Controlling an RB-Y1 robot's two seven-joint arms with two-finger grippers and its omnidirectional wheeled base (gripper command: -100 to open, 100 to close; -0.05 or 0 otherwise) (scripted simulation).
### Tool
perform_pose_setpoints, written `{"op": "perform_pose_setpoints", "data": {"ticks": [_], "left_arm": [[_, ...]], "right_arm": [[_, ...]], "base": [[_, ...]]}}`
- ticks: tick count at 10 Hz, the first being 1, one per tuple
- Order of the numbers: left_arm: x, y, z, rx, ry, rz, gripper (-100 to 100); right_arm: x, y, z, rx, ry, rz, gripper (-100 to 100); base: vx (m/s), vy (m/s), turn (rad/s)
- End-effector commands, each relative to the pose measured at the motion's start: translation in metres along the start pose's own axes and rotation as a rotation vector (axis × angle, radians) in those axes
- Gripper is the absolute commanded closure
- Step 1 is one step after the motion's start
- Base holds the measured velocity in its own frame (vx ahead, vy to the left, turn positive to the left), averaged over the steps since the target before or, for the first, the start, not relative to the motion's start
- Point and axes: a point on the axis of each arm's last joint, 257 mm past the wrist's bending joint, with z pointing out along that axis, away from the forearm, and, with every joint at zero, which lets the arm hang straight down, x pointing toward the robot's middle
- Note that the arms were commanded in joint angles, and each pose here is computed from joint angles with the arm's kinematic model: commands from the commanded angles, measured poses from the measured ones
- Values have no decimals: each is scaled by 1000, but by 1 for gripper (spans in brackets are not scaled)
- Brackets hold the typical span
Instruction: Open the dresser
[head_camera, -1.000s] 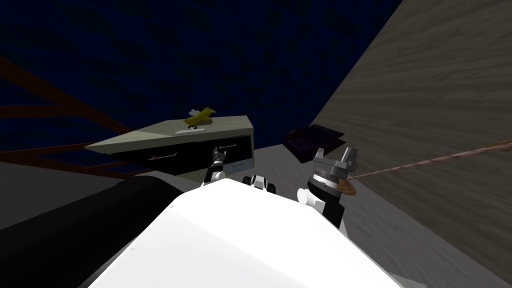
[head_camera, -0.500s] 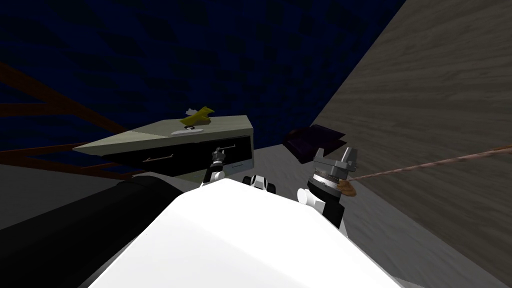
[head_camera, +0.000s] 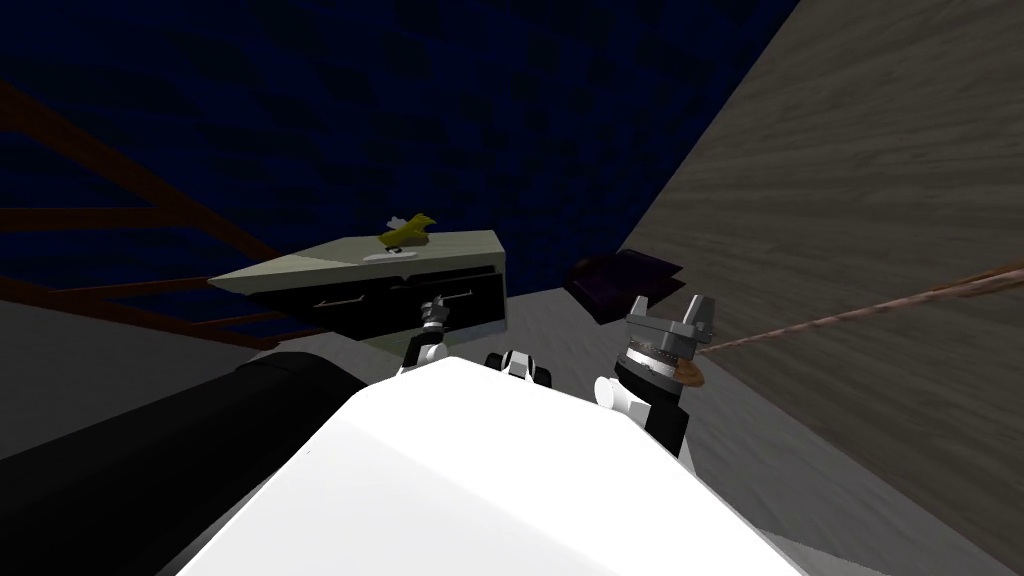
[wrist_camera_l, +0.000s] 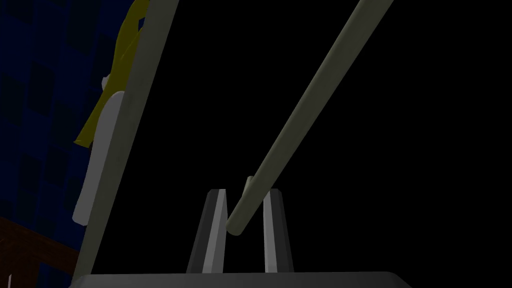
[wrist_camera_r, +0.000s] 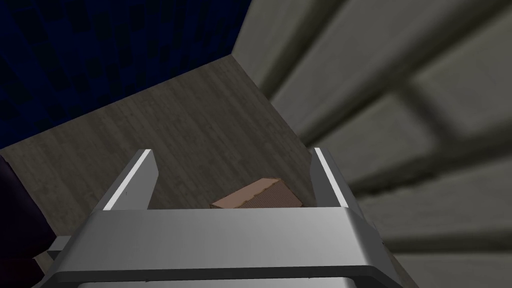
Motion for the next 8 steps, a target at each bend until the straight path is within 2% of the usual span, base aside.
{"op": "perform_pose_setpoints", "data": {"ticks": [1,4,5,6,8], "left_arm": [[-1,2,-3,-10,-2,0,100],[1,4,-7,-20,1,0,100],[0,0,-6,-8,1,4,100],[-9,-15,-6,0,-28,8,-100],[-16,-31,-5,13,-51,11,-100]], "right_arm": [[0,0,0,0,0,0,0],[0,0,0,0,0,0,0],[0,0,0,0,0,0,0],[0,0,0,0,0,0,0],[0,0,0,0,0,0,0]], "base": [[-112,-64,10],[-157,-112,17],[-68,-59,24],[-33,-24,-199],[-25,-12,-149]]}}
